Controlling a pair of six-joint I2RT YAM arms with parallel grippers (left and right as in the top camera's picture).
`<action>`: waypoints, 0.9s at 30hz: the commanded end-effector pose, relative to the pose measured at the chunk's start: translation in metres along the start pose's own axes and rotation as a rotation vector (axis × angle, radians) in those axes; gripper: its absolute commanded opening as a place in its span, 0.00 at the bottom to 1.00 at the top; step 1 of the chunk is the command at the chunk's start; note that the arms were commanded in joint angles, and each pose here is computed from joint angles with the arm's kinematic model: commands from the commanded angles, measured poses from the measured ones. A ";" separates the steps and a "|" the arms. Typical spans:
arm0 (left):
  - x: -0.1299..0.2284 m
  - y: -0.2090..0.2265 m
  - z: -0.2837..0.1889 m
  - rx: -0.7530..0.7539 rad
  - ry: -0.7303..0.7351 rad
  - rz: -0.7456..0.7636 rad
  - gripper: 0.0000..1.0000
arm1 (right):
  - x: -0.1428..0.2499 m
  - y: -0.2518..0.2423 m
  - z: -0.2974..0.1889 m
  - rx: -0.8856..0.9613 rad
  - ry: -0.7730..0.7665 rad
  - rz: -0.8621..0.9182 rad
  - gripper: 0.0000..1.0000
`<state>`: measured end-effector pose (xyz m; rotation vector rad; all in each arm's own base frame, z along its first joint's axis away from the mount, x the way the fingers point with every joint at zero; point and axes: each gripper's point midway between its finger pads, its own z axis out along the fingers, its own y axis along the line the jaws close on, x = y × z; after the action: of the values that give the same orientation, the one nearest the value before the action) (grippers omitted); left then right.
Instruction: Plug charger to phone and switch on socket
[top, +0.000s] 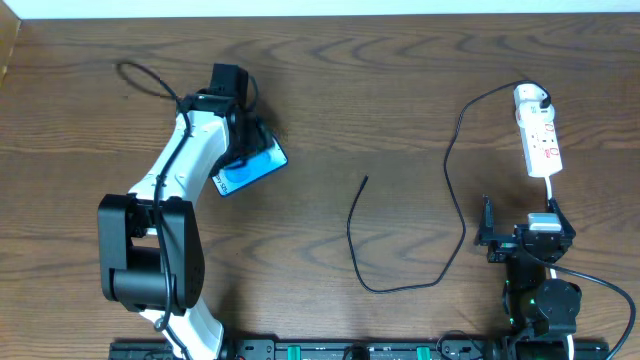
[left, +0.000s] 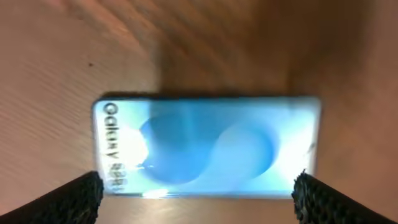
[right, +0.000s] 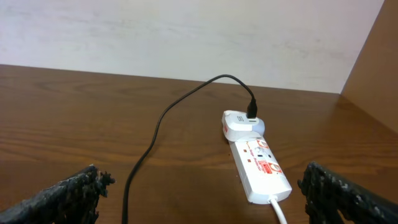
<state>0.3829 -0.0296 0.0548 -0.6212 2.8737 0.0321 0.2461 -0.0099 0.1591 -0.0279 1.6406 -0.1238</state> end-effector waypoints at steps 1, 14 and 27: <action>-0.001 0.012 -0.004 -0.057 -0.004 0.405 0.97 | 0.001 0.000 0.000 0.000 0.000 -0.013 0.99; 0.000 0.022 -0.004 -0.114 0.021 0.706 0.98 | 0.001 0.000 0.000 0.000 0.000 -0.013 0.99; 0.001 0.006 -0.003 -0.024 0.009 0.840 0.98 | 0.001 0.000 0.000 0.000 0.000 -0.013 0.99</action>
<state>0.3785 -0.0214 0.0547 0.5574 2.9298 0.2119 0.2461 -0.0099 0.1592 -0.0275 1.6403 -0.1235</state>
